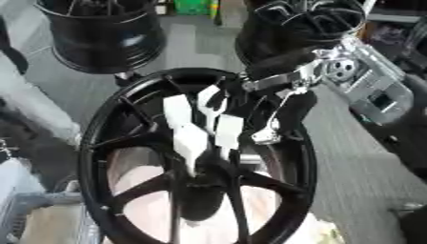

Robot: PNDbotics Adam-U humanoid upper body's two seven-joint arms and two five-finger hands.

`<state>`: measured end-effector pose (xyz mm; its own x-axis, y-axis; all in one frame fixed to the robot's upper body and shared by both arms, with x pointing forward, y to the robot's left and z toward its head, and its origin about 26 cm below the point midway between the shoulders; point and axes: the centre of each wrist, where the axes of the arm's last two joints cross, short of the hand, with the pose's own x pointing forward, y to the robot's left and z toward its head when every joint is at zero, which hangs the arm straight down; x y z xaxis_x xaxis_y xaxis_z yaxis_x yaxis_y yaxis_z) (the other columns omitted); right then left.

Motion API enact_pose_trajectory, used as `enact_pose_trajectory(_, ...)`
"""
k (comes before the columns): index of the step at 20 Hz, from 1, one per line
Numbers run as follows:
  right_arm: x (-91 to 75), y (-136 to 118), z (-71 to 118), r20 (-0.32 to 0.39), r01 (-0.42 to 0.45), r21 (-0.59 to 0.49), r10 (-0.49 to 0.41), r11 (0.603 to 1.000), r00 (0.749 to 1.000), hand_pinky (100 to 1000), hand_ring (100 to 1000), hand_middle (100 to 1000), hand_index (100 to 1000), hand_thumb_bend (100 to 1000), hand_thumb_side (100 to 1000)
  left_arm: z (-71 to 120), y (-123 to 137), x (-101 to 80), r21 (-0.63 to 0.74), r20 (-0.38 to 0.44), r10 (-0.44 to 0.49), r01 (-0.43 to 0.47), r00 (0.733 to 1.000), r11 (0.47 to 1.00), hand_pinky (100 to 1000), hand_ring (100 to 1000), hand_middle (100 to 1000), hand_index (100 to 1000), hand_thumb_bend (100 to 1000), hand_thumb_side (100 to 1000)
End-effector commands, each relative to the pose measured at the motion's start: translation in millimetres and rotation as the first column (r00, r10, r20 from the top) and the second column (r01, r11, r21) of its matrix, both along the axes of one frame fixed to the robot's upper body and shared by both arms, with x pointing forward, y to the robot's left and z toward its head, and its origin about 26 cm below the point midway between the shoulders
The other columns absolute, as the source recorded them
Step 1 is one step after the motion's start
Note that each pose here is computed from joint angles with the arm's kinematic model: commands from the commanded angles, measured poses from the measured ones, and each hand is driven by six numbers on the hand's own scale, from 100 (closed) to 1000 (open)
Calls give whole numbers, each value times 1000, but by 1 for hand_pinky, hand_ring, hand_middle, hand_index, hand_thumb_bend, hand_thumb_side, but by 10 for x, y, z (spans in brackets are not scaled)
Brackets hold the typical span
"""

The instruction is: Pull the pin out of the wheel hub.

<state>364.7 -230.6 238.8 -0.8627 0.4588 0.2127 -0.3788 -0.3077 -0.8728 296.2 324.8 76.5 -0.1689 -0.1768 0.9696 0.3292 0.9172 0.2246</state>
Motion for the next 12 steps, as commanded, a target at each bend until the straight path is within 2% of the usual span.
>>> enact_pose_trajectory(1, 20, -32, 73, 20, 9, -17, -9, 1000, 1000, 755, 832, 866, 988, 245, 500, 100, 25, 16, 29, 28, -6, 6, 1000, 1000, 700, 726, 658, 761, 100, 854)
enact_pose_trajectory(12, 95, -52, -16, -8, 50, -22, -50, 999, 999, 750, 827, 861, 985, 251, 499, 104, 21, 22, 27, 31, -8, 7, 999, 1000, 700, 725, 658, 761, 100, 854)
